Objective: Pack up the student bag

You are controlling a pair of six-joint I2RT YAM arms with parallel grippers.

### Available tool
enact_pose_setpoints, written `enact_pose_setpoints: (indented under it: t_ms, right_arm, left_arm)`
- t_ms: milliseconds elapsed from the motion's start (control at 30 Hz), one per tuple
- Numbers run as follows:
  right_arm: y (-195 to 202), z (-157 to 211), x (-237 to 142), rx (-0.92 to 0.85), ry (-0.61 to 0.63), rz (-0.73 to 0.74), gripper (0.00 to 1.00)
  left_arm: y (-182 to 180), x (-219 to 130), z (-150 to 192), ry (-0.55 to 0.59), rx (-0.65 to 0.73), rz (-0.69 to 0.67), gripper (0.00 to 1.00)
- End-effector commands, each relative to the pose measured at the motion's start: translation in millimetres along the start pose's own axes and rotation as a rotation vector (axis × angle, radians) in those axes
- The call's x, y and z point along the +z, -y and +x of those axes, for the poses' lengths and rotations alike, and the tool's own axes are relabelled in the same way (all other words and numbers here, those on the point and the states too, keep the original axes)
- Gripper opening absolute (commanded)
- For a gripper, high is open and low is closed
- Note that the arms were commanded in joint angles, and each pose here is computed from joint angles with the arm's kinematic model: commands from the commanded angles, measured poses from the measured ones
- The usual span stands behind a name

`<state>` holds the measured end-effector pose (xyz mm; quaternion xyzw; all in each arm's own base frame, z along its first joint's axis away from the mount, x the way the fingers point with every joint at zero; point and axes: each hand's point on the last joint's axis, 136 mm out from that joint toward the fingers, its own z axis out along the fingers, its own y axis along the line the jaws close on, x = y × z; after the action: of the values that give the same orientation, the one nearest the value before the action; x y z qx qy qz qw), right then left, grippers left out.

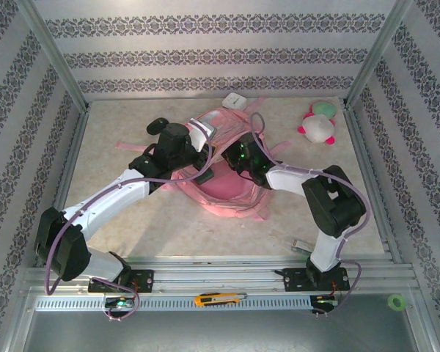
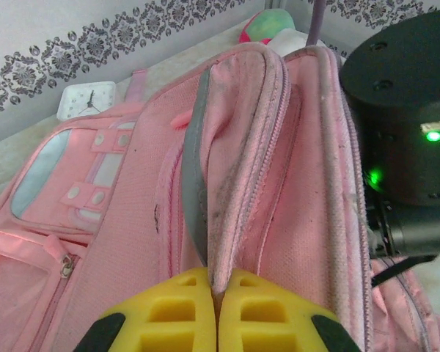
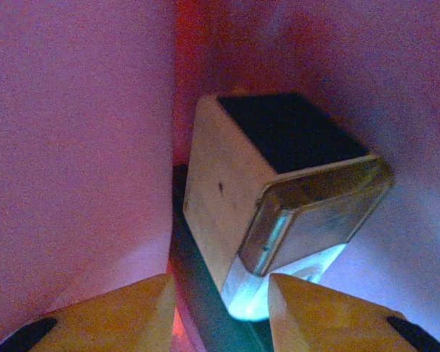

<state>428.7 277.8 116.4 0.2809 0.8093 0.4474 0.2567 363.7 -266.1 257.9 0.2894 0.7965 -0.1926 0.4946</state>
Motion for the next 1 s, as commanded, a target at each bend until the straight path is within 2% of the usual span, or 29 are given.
enact_pose_setpoints:
  t_ms: [0, 133, 300, 333, 367, 500, 567, 633, 767, 833, 967]
  right_arm:
    - [-9, -4, 4, -0.03, -0.007, -0.053, 0.37]
    - [-11, 3, -20, -0.068, -0.007, -0.064, 0.41]
    - [0, 16, -81, -0.14, 0.022, -0.04, 0.48]
    - [3, 18, -95, -0.16, 0.029, -0.031, 0.49]
    - [5, 19, -108, -0.177, 0.037, -0.02, 0.51]
    - [14, 20, -163, -0.291, 0.069, 0.046, 0.55]
    - [13, 19, -187, -0.372, 0.077, 0.068, 0.58]
    - [10, 18, -206, -0.47, 0.079, 0.094, 0.59]
    - [-3, 23, -223, -0.754, 0.028, 0.122, 0.6]
    - [-12, 35, -221, -0.948, -0.041, 0.113, 0.6]
    - [-12, 79, -203, -1.465, -0.257, 0.085, 0.6]
  left_arm:
    - [7, -26, -60, 0.192, 0.027, 0.029, 0.0]
    - [6, -23, -56, 0.177, 0.03, 0.024, 0.0]
    - [8, -16, -40, 0.124, 0.024, 0.043, 0.01]
    - [10, -14, -35, 0.108, 0.02, 0.056, 0.03]
    - [12, -13, -30, 0.093, 0.013, 0.063, 0.09]
    - [11, -16, -21, 0.065, -0.035, 0.065, 0.5]
    - [6, -20, -18, 0.052, -0.073, 0.049, 0.57]
    - [-4, -25, -12, 0.033, -0.127, 0.027, 0.59]
    - [-31, -34, 13, -0.01, -0.271, -0.034, 0.6]
    - [-45, -40, 30, -0.02, -0.353, -0.058, 0.6]
    - [-72, -55, 64, -0.014, -0.495, -0.121, 0.6]
